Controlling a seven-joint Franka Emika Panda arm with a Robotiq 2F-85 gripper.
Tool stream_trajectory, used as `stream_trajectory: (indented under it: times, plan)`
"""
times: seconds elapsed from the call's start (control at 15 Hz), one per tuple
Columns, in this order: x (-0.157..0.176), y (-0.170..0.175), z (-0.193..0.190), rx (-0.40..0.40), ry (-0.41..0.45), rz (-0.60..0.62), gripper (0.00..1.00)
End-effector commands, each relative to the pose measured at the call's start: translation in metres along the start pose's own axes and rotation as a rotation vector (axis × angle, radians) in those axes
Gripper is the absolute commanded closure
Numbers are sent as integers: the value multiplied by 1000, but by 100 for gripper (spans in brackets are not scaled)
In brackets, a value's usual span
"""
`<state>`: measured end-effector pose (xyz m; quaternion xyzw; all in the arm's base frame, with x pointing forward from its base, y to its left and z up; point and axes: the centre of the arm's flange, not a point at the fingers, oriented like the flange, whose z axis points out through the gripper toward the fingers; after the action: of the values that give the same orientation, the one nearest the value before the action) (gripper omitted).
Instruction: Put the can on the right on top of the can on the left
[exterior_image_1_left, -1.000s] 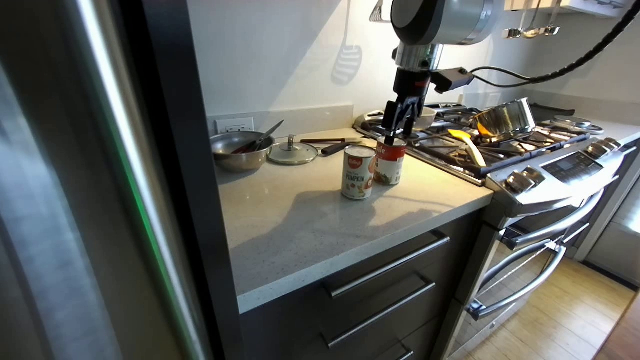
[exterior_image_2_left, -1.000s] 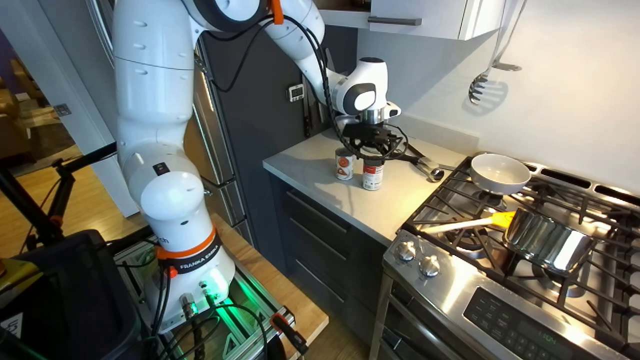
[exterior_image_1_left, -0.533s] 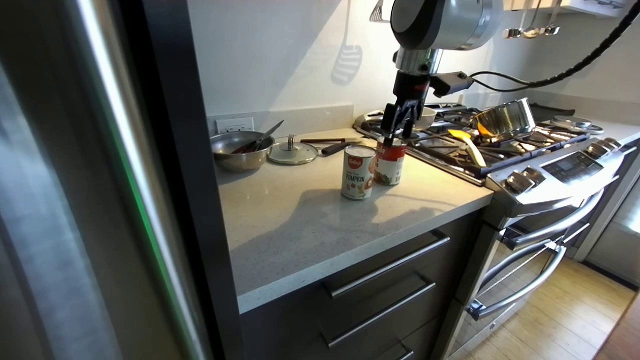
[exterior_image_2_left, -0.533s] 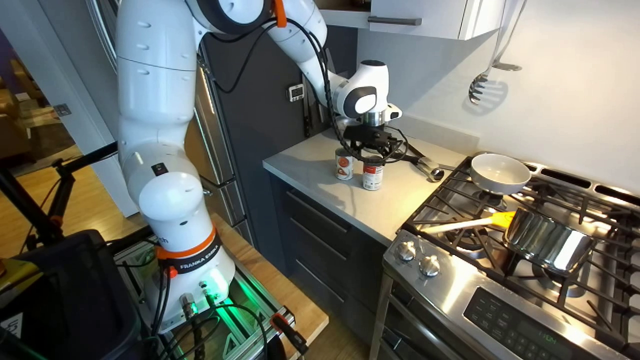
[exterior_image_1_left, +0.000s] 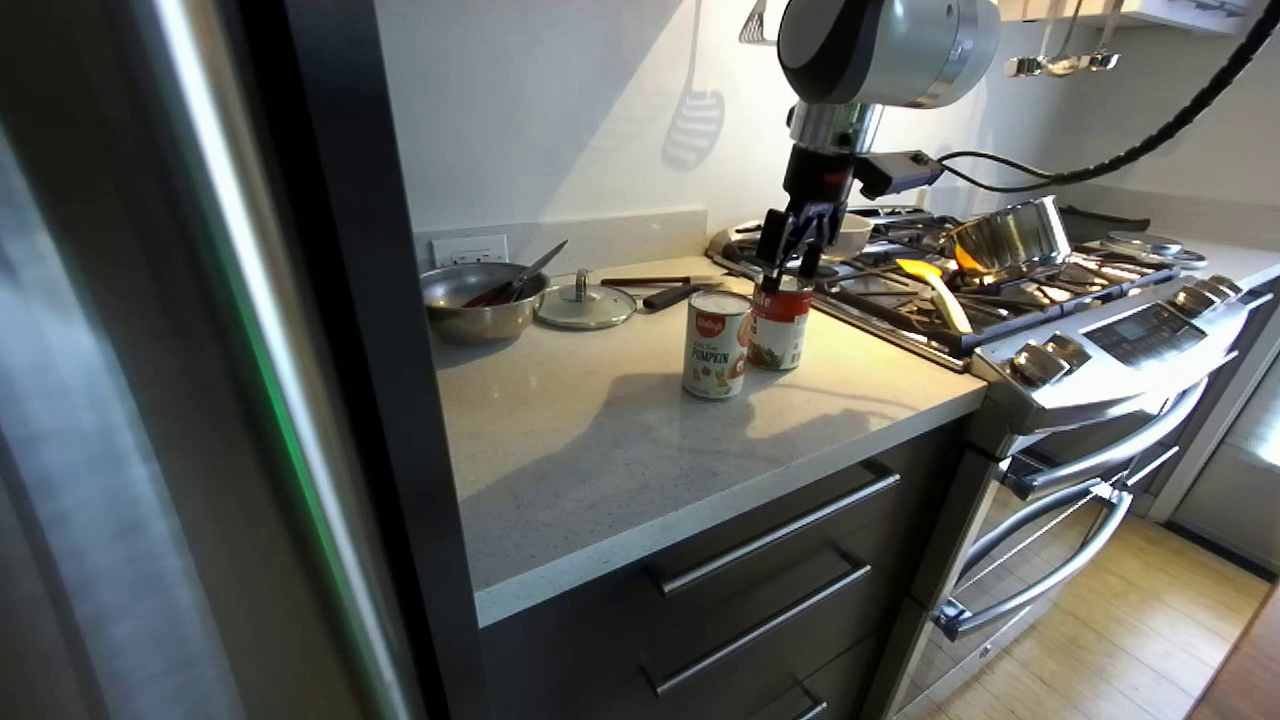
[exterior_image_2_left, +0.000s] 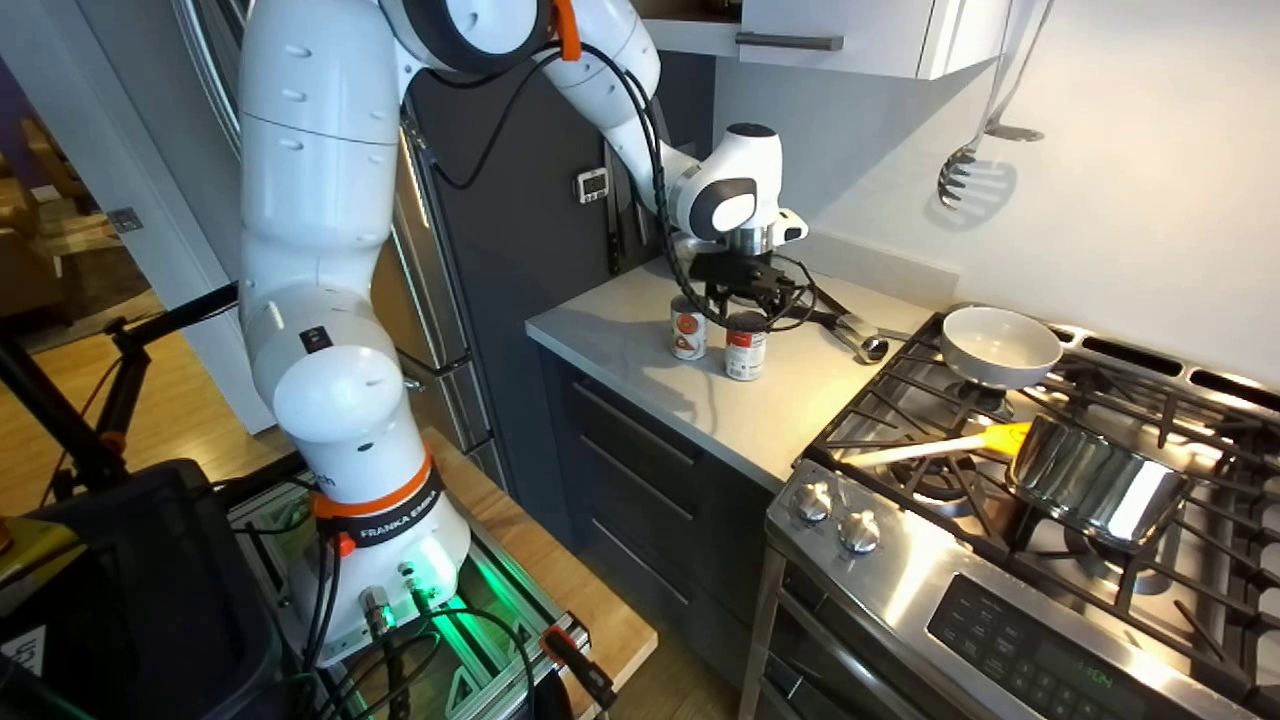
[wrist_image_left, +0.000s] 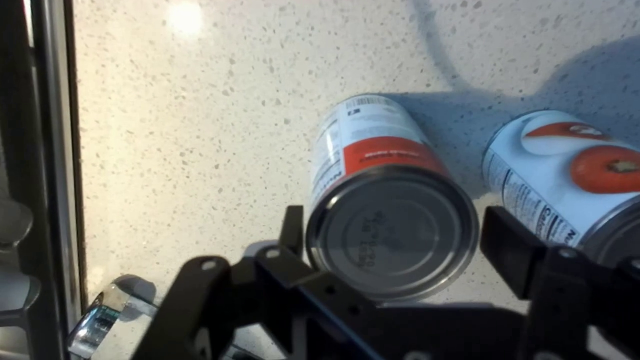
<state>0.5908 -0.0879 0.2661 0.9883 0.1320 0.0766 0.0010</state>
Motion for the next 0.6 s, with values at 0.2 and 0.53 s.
stream_trajectory:
  times: [0.2,0.53]
  plan:
    - [4,6,9,21,18,13,42]
    - [3,4,3,22,21,12,42]
